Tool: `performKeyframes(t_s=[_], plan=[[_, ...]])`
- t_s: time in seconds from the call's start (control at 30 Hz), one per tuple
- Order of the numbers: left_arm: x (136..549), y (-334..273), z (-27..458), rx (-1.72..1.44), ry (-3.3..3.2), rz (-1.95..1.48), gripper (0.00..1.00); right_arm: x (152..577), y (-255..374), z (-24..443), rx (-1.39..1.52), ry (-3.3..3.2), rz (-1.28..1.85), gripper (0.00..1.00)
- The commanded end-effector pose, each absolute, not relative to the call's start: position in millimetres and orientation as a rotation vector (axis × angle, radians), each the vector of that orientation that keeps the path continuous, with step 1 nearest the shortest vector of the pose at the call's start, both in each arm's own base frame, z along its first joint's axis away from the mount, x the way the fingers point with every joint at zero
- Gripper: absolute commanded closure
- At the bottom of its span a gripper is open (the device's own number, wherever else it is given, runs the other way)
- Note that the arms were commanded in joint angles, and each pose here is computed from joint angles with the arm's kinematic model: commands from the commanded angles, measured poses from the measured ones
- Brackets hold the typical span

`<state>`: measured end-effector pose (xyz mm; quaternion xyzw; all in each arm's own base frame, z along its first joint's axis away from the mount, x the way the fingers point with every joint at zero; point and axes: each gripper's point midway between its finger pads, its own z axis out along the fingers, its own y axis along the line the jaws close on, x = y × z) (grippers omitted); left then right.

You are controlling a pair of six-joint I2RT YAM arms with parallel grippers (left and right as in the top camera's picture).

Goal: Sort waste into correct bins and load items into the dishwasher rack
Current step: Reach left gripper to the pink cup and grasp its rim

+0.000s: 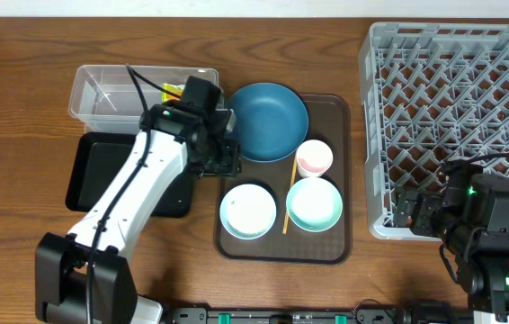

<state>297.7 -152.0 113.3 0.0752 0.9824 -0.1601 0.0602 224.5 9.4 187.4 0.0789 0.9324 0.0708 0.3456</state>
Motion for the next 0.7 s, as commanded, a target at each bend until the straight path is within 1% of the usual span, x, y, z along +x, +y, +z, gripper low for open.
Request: performKeyframes(t_s=[0.0, 0.13, 0.2, 0.4, 0.67], plan=[[297.8, -168.8, 122.4, 0.283, 2.927, -0.512, 0.47, 225.6, 6.7, 194.1, 0.200, 2.402, 0.168, 0.01], [303.7, -195.4, 128.2, 0.391, 2.839, -0.544, 0.47, 225.1, 6.7, 193.7, 0.200, 2.404, 0.167, 0.01], [312.4, -211.4, 134.0, 0.458, 2.757, -0.557, 0.47, 225.1, 6.7, 193.5, 0.200, 2.405, 0.168, 0.01], [342.0, -238.0, 145.4, 0.508, 2.572, -0.482, 0.47, 225.1, 6.7, 193.4, 0.200, 2.405, 0.167, 0.01], [349.8, -269.9, 127.7, 0.569, 2.532, -0.514, 0.47, 225.3, 6.7, 193.6, 0.199, 2.403, 0.167, 0.01]])
